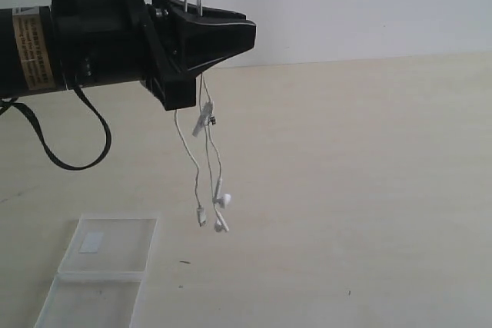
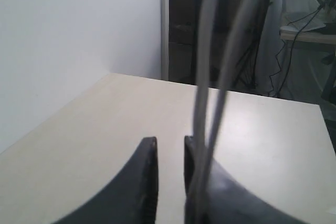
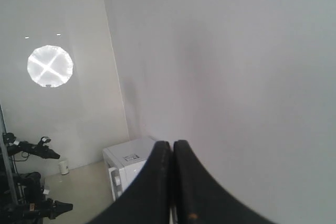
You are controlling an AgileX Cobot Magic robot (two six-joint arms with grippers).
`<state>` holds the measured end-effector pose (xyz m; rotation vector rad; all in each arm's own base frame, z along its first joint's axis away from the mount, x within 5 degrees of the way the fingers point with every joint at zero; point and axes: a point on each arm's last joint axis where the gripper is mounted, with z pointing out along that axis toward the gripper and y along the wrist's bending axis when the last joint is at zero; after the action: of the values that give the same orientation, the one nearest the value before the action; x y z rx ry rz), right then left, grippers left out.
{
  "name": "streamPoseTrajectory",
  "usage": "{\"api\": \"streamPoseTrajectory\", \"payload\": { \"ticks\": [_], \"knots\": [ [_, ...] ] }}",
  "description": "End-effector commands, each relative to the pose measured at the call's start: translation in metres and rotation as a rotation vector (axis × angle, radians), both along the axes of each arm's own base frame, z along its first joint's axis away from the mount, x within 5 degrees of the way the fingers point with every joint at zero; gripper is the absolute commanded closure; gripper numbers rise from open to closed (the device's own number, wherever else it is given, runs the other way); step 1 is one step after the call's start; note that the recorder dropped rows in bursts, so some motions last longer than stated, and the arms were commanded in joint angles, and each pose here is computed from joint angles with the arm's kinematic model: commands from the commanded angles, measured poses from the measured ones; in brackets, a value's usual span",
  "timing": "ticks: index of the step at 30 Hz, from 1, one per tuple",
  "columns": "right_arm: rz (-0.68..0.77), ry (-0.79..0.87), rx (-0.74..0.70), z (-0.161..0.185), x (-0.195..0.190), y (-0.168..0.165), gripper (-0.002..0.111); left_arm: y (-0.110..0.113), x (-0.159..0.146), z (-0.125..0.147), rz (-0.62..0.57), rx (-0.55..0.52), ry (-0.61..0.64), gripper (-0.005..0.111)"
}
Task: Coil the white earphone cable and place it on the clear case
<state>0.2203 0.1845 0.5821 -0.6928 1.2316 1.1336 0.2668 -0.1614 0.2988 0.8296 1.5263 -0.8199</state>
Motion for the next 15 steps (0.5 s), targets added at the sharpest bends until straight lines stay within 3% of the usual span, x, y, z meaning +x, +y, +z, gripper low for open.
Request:
{"api": "streamPoseTrajectory", "payload": {
  "ticks": [1,15],
  "knots": [
    [-0.042,-0.037,-0.036,0.000,0.002,-0.001,0.108,0.002,0.003,0.000,0.042,0.022,-0.003,0.098],
    [-0.259,-0.063,-0.192,-0.008,0.014,-0.011,0.108,0.005,0.006,-0.004,0.083,0.090,-0.001,0.098]
  ]
}}
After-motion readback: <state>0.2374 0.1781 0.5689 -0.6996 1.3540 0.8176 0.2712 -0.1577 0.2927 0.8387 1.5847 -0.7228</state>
